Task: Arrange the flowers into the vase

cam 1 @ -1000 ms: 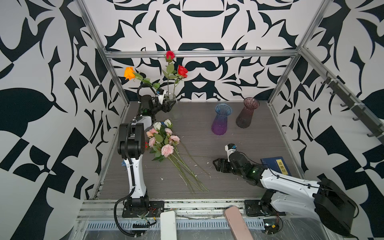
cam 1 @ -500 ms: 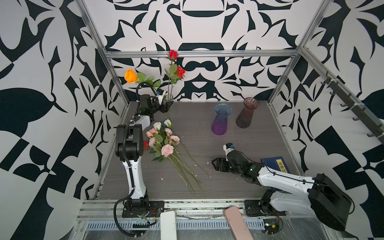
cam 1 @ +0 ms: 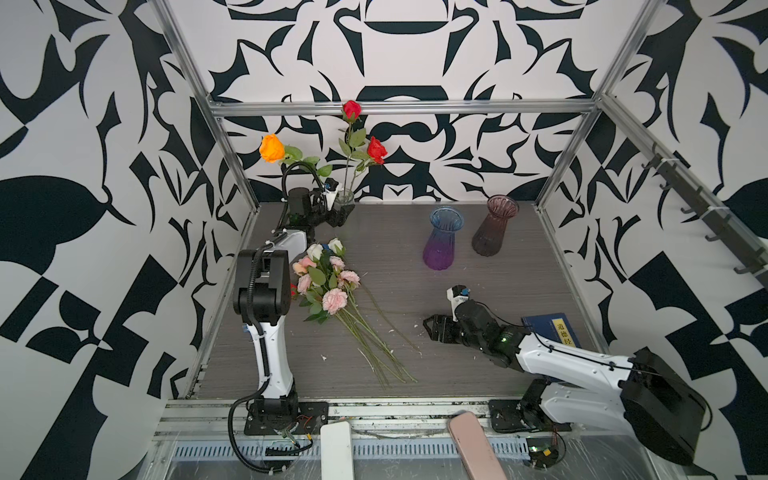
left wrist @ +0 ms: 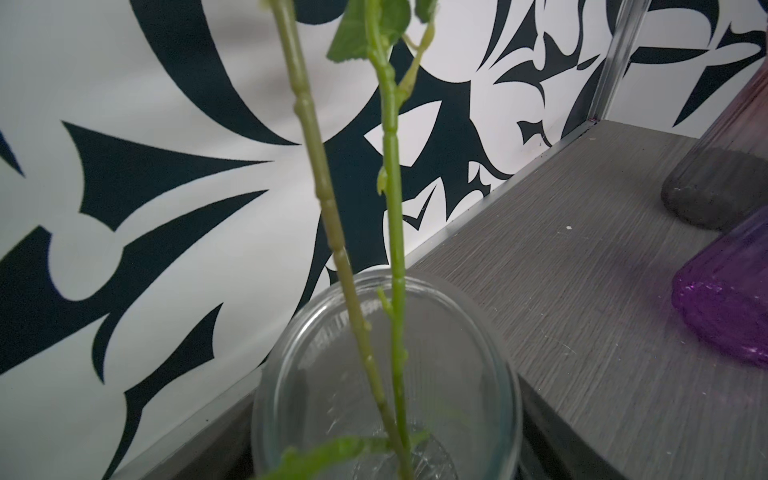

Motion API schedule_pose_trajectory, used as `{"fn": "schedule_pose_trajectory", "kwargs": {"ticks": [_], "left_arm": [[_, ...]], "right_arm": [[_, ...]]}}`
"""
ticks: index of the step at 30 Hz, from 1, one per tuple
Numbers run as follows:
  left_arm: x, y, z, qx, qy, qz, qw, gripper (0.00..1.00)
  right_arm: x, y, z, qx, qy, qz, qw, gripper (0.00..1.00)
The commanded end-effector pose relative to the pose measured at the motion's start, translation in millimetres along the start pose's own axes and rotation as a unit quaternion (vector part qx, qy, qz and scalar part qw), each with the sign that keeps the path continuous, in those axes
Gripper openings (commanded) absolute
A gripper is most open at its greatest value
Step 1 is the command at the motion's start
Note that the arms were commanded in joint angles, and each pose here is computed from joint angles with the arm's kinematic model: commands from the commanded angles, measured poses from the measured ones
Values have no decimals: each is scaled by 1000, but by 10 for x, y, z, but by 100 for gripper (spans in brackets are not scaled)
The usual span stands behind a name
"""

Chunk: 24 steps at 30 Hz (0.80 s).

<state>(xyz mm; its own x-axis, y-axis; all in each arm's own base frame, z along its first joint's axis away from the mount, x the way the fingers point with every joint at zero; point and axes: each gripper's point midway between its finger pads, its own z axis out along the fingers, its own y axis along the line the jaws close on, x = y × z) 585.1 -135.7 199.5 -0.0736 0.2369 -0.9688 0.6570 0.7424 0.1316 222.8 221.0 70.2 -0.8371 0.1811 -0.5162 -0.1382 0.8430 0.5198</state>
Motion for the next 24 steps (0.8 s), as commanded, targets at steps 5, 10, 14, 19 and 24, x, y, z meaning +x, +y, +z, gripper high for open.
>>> {"fn": "schedule_pose_trajectory", "kwargs": {"ticks": [5, 10, 14, 19, 24], "left_arm": [[-210, 54, -146, -16, -18, 2, 1000, 84], [-265, 5, -209, -15, -31, 1, 999, 100], [-281, -4, -294, -30, -33, 2, 999, 100], [-257, -74, -454, -45, -28, 0, 999, 99], [-346, -208, -751, -66, -52, -22, 996, 100]], "right_arm": [[-115, 104, -45, -19, -20, -3, 1000, 83], [-119, 112, -46, -20, -21, -3, 1000, 83], [-116, 118, -47, -22, -20, -4, 1000, 83], [-111, 111, -60, -25, -23, -2, 999, 83], [-109, 93, -69, -23, -24, -1, 999, 83]]}}
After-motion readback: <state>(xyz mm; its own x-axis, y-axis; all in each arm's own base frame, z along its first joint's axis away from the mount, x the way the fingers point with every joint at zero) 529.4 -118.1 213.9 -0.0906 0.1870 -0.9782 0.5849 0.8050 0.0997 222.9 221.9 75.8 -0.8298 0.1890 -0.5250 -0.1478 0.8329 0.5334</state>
